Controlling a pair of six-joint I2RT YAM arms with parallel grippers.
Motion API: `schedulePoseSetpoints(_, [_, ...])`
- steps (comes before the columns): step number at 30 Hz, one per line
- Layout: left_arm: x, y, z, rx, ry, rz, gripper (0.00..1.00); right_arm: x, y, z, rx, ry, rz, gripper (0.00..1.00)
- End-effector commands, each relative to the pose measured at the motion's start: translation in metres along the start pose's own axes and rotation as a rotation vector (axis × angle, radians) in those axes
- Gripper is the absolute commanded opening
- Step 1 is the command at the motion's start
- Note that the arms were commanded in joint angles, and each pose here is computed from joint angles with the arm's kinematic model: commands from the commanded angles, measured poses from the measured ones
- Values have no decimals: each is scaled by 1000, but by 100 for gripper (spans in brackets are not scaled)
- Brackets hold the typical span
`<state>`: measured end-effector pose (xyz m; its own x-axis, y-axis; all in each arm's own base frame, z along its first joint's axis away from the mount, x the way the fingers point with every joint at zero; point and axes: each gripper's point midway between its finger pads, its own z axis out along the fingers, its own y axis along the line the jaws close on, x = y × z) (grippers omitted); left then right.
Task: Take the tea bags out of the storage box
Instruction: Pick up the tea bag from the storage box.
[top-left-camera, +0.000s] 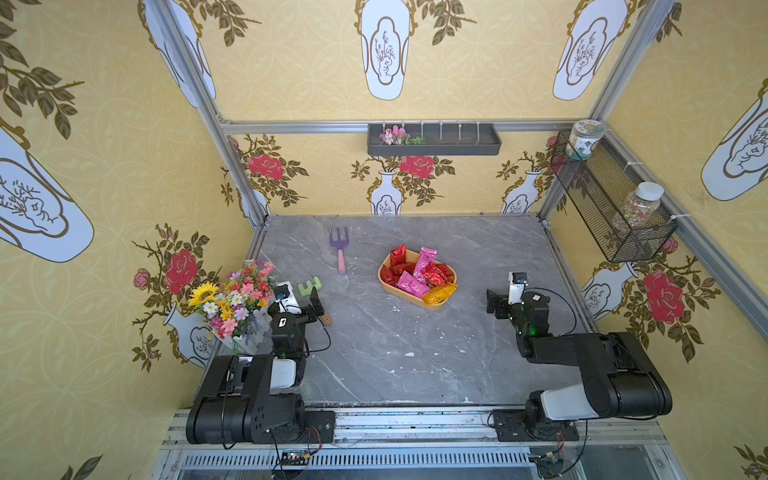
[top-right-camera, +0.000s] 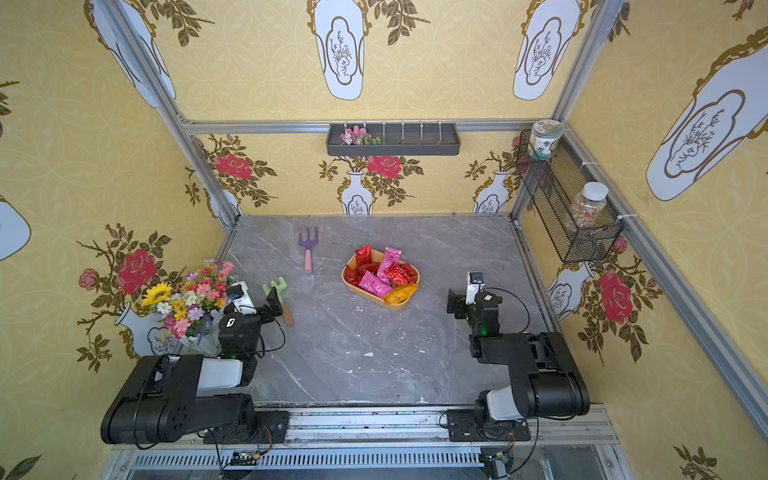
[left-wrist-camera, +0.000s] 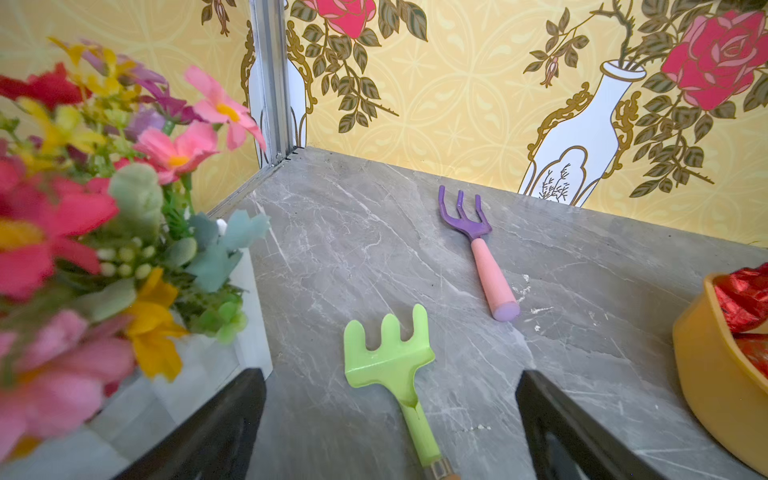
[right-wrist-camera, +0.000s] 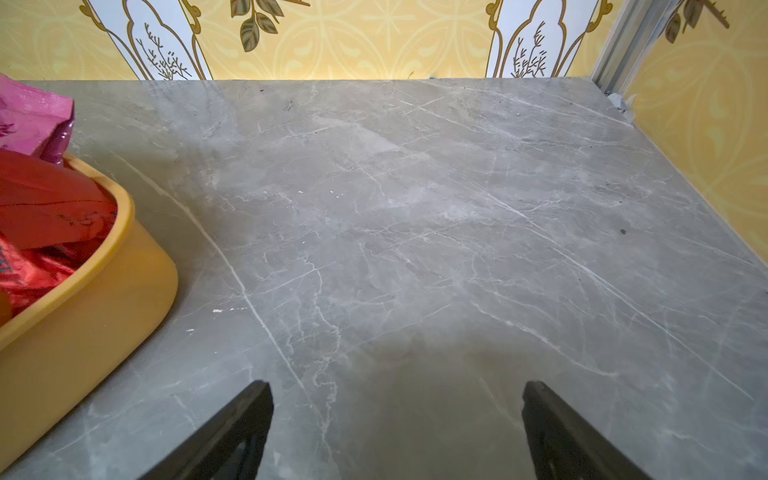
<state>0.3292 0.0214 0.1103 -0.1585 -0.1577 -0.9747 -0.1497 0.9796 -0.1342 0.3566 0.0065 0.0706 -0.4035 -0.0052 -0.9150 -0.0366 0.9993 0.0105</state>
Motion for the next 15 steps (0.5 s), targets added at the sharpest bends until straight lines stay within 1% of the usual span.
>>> schedulePoseSetpoints(1, [-12,-3,1,14,-45,-2,100,-6,-1,-1,7,-24,-10,97])
schedulePoseSetpoints(15, [-12,-2,1,10,-44,-3,100,-6,0,0,0,-24,-3,97])
